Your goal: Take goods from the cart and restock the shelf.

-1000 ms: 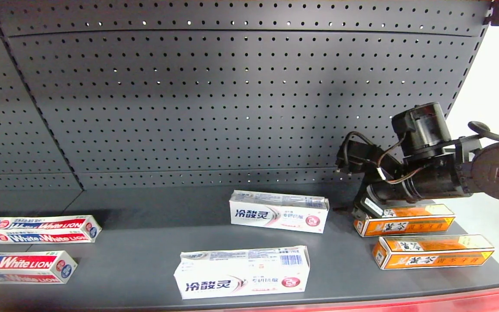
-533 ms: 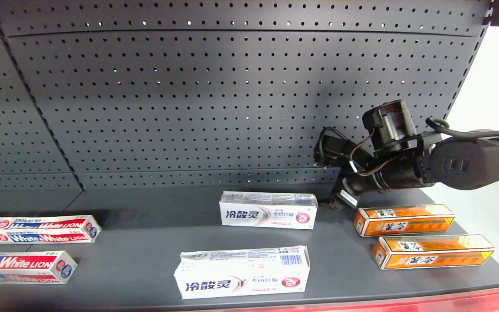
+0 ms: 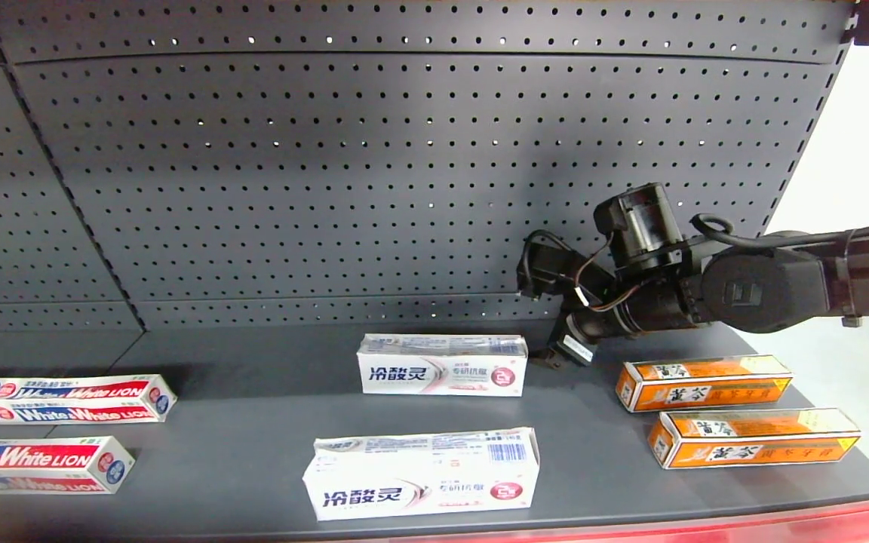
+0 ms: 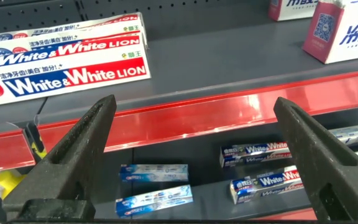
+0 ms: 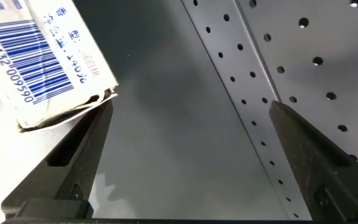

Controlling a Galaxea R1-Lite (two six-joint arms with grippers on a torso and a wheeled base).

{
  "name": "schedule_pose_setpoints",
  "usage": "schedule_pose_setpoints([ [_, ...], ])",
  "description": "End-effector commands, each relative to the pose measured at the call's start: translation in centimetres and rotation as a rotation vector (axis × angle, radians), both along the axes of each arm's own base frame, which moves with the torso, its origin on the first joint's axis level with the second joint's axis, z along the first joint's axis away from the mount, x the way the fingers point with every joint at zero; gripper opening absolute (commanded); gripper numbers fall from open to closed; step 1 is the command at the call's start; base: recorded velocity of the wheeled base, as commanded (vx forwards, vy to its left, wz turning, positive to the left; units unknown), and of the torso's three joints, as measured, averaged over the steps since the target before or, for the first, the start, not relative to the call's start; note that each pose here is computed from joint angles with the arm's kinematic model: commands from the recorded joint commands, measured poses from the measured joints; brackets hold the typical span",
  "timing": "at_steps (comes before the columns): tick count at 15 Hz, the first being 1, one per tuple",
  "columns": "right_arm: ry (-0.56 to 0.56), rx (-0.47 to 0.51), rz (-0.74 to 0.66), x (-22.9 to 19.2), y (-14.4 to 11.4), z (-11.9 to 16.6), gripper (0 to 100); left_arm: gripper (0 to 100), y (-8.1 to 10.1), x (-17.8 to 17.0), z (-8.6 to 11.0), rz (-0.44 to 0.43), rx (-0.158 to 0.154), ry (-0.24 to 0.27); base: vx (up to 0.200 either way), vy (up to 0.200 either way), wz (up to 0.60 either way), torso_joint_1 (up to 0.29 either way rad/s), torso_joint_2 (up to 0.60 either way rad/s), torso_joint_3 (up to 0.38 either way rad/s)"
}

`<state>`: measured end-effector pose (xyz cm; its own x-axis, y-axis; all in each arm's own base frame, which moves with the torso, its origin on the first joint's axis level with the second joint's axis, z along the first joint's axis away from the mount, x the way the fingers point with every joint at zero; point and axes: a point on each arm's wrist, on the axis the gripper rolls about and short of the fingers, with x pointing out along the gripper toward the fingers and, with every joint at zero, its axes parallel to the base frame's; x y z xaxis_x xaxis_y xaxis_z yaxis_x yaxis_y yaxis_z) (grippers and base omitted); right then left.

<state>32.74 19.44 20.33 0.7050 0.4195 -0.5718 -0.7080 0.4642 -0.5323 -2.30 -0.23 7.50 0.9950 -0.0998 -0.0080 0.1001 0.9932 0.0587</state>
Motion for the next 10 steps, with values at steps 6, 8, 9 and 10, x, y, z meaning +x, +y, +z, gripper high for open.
schedule_pose_setpoints([
  [6, 0.007, -0.004, 0.004, 0.32, 0.31, -0.40, 100, 100, 0.00, 0.00, 0.00, 0.000, 0.000, 0.000, 0.000, 0.000, 0.00, 0.000, 0.00, 0.000],
  [8, 0.007, -0.004, 0.005, 0.33, 0.39, -0.44, 100, 100, 0.00, 0.00, 0.00, 0.000, 0.000, 0.000, 0.000, 0.000, 0.00, 0.000, 0.00, 0.000],
  [9, 0.007, -0.004, 0.005, 0.33, 0.39, -0.44, 100, 100, 0.00, 0.00, 0.00, 0.000, 0.000, 0.000, 0.000, 0.000, 0.00, 0.000, 0.00, 0.000],
  [10, 0.008, -0.005, 0.007, 0.29, 0.43, -0.45, 100, 100, 0.00, 0.00, 0.00, 0.000, 0.000, 0.000, 0.000, 0.000, 0.00, 0.000, 0.00, 0.000],
])
